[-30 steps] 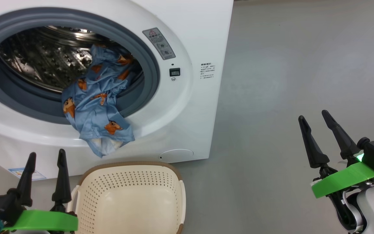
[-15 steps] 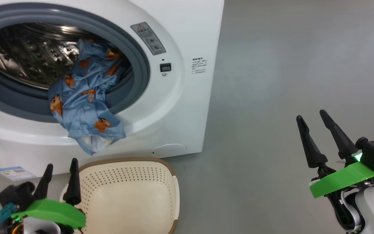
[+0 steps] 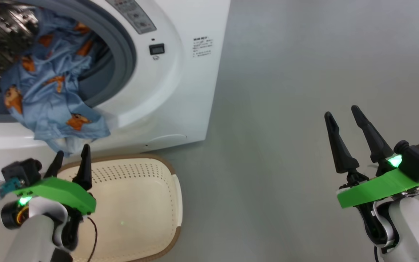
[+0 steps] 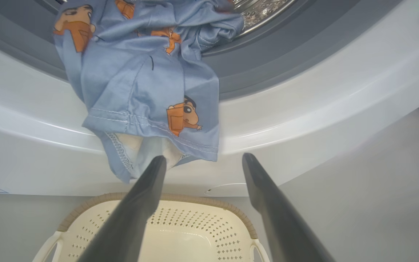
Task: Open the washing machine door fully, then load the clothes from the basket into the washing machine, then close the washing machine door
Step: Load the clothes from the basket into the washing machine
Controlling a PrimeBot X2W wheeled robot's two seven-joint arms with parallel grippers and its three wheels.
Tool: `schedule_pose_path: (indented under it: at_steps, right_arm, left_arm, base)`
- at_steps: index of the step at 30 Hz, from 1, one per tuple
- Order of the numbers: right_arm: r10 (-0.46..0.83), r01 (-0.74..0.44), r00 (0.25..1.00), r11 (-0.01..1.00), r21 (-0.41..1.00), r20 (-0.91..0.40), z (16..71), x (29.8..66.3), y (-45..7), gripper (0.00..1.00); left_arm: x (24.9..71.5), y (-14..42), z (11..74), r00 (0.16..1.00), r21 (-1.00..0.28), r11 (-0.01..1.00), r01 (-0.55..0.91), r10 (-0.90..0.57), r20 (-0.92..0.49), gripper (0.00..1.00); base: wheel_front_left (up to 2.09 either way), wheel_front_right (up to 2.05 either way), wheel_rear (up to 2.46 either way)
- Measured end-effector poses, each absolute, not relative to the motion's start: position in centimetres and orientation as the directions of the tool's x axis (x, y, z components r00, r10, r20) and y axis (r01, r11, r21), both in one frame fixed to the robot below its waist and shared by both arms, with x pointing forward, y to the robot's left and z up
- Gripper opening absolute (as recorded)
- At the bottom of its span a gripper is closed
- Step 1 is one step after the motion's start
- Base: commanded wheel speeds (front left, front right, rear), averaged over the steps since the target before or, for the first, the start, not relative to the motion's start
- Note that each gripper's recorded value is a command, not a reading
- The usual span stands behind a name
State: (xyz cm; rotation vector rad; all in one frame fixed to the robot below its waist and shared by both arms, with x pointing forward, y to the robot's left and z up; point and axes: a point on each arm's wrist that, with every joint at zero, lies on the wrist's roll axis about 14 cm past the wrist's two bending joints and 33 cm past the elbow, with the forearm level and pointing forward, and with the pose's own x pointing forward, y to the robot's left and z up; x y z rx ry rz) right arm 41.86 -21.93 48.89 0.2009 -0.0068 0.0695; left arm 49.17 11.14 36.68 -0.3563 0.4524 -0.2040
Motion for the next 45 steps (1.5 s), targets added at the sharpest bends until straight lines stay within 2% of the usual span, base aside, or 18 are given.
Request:
schedule_pose_path:
  at_steps: [13, 26, 31, 33, 34, 45]
  right_arm:
    - [-0.004, 0.014, 0.999, 0.983, 0.185, -0.053, 46.2, 42.6, -23.6, 1.0]
    - [-0.046, 0.065, 0.992, 0.984, 0.168, -0.113, 43.8, 43.0, -24.4, 1.0]
    - [-0.048, 0.069, 0.991, 0.983, 0.171, -0.129, 43.1, 43.1, -24.2, 1.0]
    - [-0.042, 0.064, 0.991, 0.983, 0.175, -0.129, 43.0, 43.3, -24.0, 1.0]
    - [-0.039, 0.061, 0.991, 0.982, 0.176, -0.128, 43.0, 43.4, -23.9, 1.0]
    - [-0.011, 0.03, 0.995, 0.982, 0.184, -0.103, 43.7, 44.1, -23.1, 1.0]
  left_arm:
    - [53.6, 8.9, 31.0, 0.814, -0.441, 0.896, 0.055, -0.296, -0.499, 1.0]
    - [57.6, 10.9, 26.9, 0.812, -0.437, 0.895, -0.083, -0.194, -0.551, 1.0]
    - [57.6, 12.8, 25.9, 0.819, -0.391, 0.908, -0.151, -0.106, -0.564, 0.69]
    - [57.7, 13.4, 26.1, 0.824, -0.38, 0.913, -0.152, -0.095, -0.559, 0.4]
    - [57.8, 13.6, 26.2, 0.827, -0.374, 0.915, -0.15, -0.091, -0.554, 0.0]
    - [58.1, 13.9, 28.3, 0.856, -0.376, 0.922, -0.099, -0.114, -0.505, 0.0]
  base:
    - [0.0, 0.0, 0.0]
    - [0.0, 0.0, 0.0]
    - [0.0, 0.0, 0.0]
    - [0.0, 0.0, 0.0]
    - [0.0, 0.0, 0.0]
    - [0.0, 0.0, 0.0]
